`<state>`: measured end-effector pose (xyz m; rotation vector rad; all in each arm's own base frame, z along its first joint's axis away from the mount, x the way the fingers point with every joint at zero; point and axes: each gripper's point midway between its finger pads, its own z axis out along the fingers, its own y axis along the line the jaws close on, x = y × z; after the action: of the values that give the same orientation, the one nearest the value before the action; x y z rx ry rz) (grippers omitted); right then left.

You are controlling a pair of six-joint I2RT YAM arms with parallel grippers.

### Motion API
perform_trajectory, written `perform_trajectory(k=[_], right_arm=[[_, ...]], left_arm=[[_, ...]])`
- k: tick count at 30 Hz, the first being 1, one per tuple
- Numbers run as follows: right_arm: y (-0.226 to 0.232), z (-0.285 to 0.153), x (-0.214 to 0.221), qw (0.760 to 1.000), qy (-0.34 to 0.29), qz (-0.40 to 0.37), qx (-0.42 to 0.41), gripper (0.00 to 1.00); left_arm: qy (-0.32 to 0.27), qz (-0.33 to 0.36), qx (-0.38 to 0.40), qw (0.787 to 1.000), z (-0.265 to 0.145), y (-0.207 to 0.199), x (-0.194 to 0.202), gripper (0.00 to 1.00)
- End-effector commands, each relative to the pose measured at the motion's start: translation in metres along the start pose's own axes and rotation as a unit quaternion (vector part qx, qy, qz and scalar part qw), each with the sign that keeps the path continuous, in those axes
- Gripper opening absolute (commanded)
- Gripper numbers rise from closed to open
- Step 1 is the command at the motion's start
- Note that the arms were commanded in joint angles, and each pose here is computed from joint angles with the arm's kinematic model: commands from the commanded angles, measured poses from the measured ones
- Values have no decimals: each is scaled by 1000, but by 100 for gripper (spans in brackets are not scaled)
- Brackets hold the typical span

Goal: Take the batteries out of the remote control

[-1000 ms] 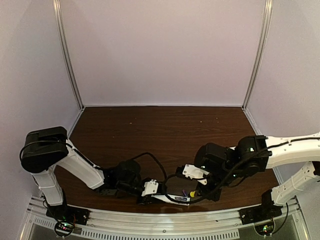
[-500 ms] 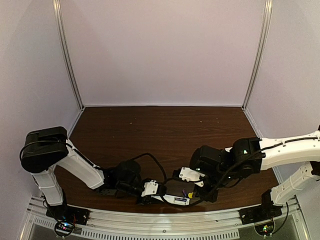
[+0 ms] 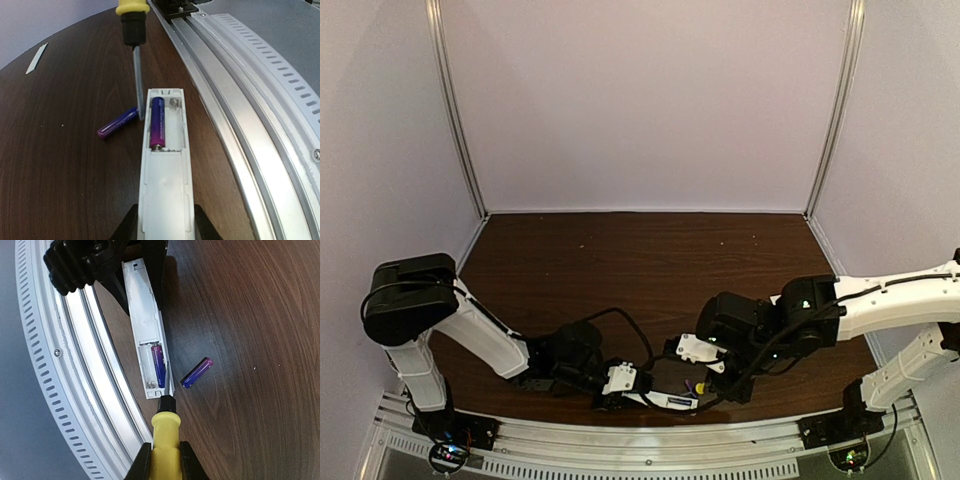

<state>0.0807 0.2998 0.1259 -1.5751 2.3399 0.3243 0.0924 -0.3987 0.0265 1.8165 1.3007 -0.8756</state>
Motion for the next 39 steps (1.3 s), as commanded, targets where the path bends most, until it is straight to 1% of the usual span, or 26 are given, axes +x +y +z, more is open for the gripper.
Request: perform_trajectory(k=[1, 4, 10, 16, 21, 24, 30, 39], right_arm=[[2, -1, -6, 1000, -8, 2, -2, 0], [6, 2, -4, 1000, 0, 3, -14, 0], [14, 7, -8, 999, -7, -5, -36, 0], [9, 15, -1, 1000, 12, -3, -21, 0], [2, 14, 0, 1000, 15, 2, -1, 0], [2, 12, 1, 1000, 12, 2, -1, 0], [6, 16, 8, 999, 36, 0, -11, 0], [10, 28, 7, 999, 48, -2, -20, 0]], left_arm=[[-19, 11, 1, 1000, 2, 5, -10, 0], [-18, 10, 0, 1000, 2, 5, -9, 0], [-16, 7, -3, 1000, 3, 6, -8, 0], [-15, 5, -2, 1000, 2, 6, -8, 0], [-12, 4, -4, 1000, 1, 5, -6, 0], [-14, 4, -5, 1000, 1, 6, -7, 0], [-14, 1, -4, 1000, 1, 5, -7, 0], [-15, 0, 1, 1000, 1, 4, -8, 0]])
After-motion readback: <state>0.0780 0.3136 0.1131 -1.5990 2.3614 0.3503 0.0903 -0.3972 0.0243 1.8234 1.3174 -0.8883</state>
